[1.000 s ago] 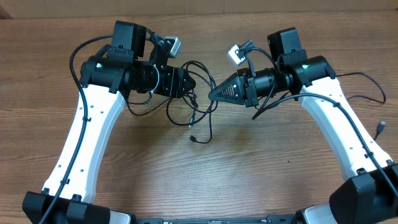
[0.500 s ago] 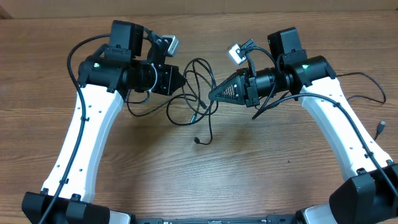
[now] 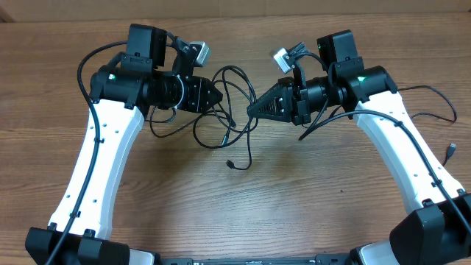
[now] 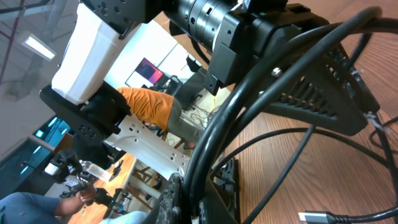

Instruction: Untangle cables

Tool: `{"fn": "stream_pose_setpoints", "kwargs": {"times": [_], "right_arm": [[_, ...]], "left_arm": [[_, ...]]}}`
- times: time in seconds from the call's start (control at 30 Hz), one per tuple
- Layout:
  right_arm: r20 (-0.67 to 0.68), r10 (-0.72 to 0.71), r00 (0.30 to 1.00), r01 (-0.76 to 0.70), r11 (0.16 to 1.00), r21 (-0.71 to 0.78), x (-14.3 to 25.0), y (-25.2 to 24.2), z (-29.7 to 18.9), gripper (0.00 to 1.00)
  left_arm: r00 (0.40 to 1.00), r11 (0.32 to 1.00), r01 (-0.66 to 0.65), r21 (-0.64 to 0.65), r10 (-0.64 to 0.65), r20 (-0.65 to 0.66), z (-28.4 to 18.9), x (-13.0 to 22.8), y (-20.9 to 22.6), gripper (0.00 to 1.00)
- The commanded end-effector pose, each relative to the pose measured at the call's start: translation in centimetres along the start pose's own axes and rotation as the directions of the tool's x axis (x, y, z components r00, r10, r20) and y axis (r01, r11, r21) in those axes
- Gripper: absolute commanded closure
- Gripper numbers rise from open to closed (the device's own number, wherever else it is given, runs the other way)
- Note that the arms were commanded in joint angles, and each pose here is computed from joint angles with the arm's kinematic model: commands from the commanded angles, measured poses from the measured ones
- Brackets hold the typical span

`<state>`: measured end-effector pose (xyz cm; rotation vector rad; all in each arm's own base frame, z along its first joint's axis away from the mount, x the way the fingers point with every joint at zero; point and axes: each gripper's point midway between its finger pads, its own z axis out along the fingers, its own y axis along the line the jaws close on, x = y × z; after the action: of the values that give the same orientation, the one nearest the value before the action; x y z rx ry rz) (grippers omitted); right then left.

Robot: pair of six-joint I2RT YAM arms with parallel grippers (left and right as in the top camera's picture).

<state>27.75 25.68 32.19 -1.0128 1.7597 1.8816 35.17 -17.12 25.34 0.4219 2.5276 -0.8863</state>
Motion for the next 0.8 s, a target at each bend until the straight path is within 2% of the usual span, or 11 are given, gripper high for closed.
{"fn": "stream_pose_setpoints", "kwargs": {"times": [0.0,0.13,0.2,0.3,0.33,0.4,0.47,0.5,0.57,0.63,0.77], "right_arm": [[0.016,-0.068,0.998,0.069,0.997,-0.044,-1.2,2.2,-0.2,0.96],[0.004,-0.065,0.998,0.065,0.998,0.006,-1.0,1.3,-0.2,0.96],[-0.022,-0.045,0.999,0.047,0.993,0.110,-0.5,-0.5,-0.3,0.96],[-0.055,0.095,0.994,-0.069,0.929,0.364,1.0,-4.7,-1.4,0.96],[-0.052,0.157,0.986,-0.114,0.875,0.471,1.6,-6.4,-2.2,0.96],[-0.004,0.280,0.960,-0.198,0.688,0.698,3.2,-9.9,-5.1,0.96],[0.122,0.374,0.919,-0.274,0.387,0.880,4.9,-12.8,-9.5,0.96],[0.199,0.391,0.899,-0.302,0.222,0.927,5.7,-13.6,-11.9,0.96],[0.302,0.379,0.875,-0.322,-0.010,0.947,6.6,-14.1,-15.4,0.96],[0.328,0.362,0.873,-0.304,-0.122,0.945,7.1,-14.0,-17.3,0.96],[0.326,0.349,0.879,-0.284,-0.169,0.944,7.2,-14.0,-18.2,0.96]], "left_arm": [[1.000,0.998,-0.030,0.052,0.029,0.009,-0.2,-0.1,-1.2,0.96],[1.000,0.999,-0.022,0.043,0.021,0.017,-0.5,-0.3,-0.8,0.96],[1.000,0.999,-0.012,0.036,0.011,0.027,-1.0,-0.5,-0.4,0.96],[0.998,1.000,-0.001,0.015,0.000,0.068,-2.5,-1.2,0.3,0.96],[0.996,1.000,0.004,-0.003,-0.003,0.086,-3.2,-1.4,0.7,0.96],[0.992,0.999,0.011,-0.049,-0.004,0.123,-4.8,-1.9,1.5,0.96],[0.986,0.996,0.003,-0.093,0.012,0.165,-6.6,-2.3,2.1,0.96],[0.982,0.994,0.004,-0.109,0.016,0.186,-7.5,-2.5,2.3,0.96],[0.975,0.992,0.011,-0.127,0.018,0.221,-8.8,-2.6,2.6,0.96],[0.969,0.990,0.019,-0.140,0.017,0.248,-10.0,-2.7,2.8,0.96],[0.962,0.988,0.025,-0.150,0.017,0.272,-10.9,-2.7,2.9,0.96]]}}
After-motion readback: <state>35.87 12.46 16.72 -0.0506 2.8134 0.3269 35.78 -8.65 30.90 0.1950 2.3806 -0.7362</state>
